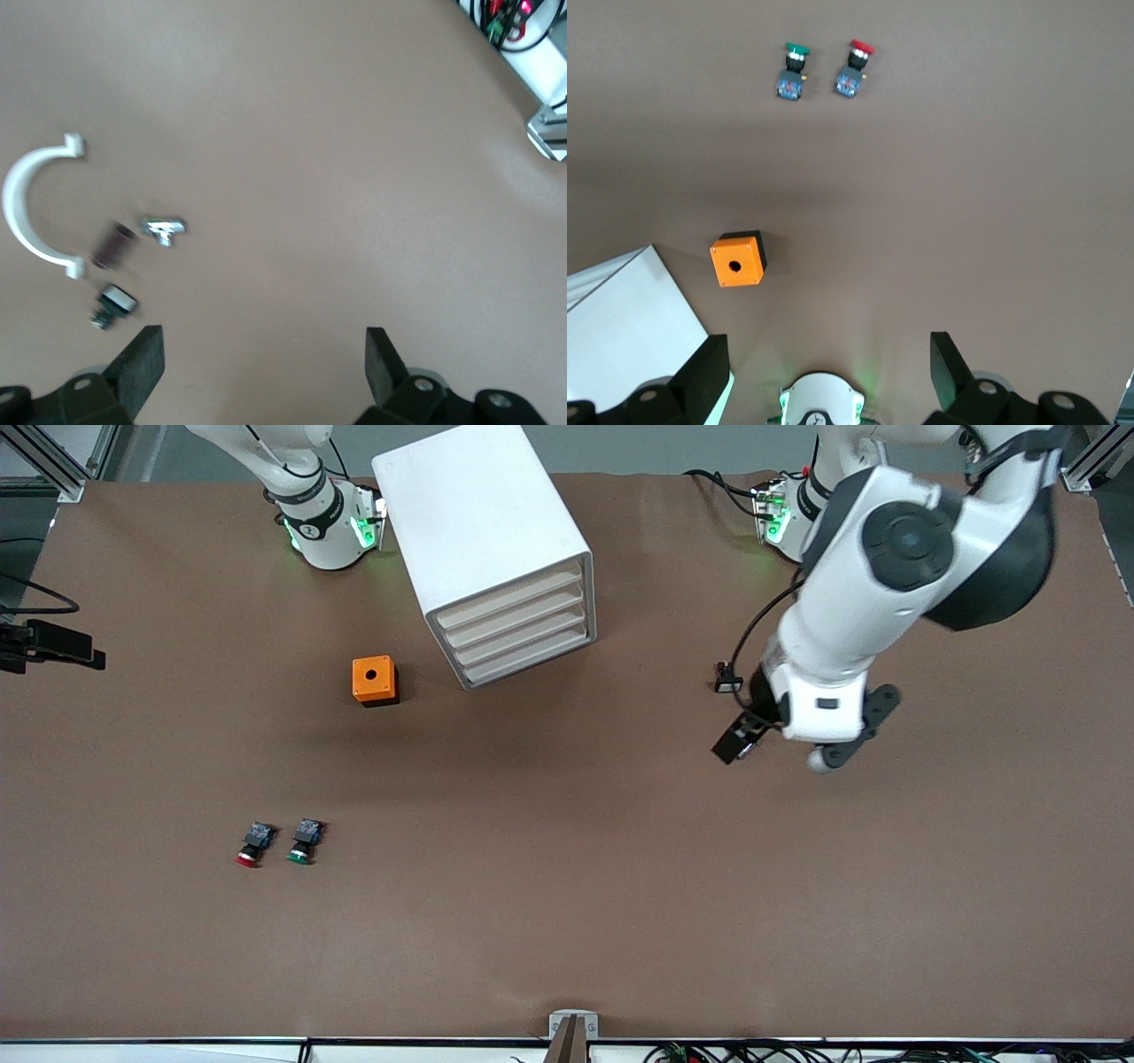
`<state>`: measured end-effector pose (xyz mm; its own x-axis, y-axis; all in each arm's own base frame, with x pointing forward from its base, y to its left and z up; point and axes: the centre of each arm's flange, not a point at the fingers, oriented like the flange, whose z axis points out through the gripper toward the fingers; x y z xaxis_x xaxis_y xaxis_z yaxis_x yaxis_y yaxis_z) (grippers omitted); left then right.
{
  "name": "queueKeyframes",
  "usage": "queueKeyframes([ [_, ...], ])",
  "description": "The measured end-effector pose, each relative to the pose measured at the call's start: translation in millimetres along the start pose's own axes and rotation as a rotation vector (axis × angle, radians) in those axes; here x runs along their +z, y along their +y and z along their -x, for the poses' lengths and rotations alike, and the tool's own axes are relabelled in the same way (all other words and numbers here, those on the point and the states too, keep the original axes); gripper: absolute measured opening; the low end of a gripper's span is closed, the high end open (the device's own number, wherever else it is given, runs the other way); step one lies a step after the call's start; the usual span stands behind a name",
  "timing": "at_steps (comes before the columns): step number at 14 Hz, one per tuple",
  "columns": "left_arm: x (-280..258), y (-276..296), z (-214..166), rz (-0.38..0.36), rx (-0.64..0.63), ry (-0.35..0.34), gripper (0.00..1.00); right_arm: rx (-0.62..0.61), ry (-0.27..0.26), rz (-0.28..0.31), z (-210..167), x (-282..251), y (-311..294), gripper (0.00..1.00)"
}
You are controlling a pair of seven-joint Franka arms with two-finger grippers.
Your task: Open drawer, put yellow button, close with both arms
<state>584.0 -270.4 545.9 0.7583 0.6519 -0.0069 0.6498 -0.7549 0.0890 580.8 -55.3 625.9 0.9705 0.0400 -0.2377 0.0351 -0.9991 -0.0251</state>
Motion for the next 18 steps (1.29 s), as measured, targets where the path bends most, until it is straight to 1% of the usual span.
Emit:
queueKeyframes([
  [1, -14, -12, -10, -0.003, 0.027, 0.004, 1.0, -0.002, -0.003, -0.009, 0, 1, -1, 1.0],
  [4, -45, -46, -37, -0.013, 0.097, 0.012, 1.0, 0.004, -0.007, -0.074, 3, 1, 6, 1.0],
  [5, -52, -56, -45, -0.021, 0.116, 0.01, 1.0, 0.012, -0.001, -0.08, 7, -1, 11, 1.0],
  [8, -77, -89, -64, -0.042, 0.21, 0.005, 1.0, -0.002, 0.038, -0.07, 20, -19, 1, 1.0],
  [11, -103, -128, -78, -0.072, 0.375, -0.016, 1.0, -0.019, 0.074, -0.043, 31, -27, -17, 1.0],
  [14, -119, -165, -90, -0.081, 0.529, -0.02, 1.0, -0.003, 0.142, -0.034, 44, -15, -13, 1.0],
  [16, -122, -182, -92, -0.086, 0.603, -0.023, 1.0, 0.003, 0.173, -0.033, 59, -9, -12, 1.0],
  [18, -123, -192, -85, -0.092, 0.648, -0.026, 1.0, 0.003, 0.192, -0.031, 69, -9, -13, 1.0],
])
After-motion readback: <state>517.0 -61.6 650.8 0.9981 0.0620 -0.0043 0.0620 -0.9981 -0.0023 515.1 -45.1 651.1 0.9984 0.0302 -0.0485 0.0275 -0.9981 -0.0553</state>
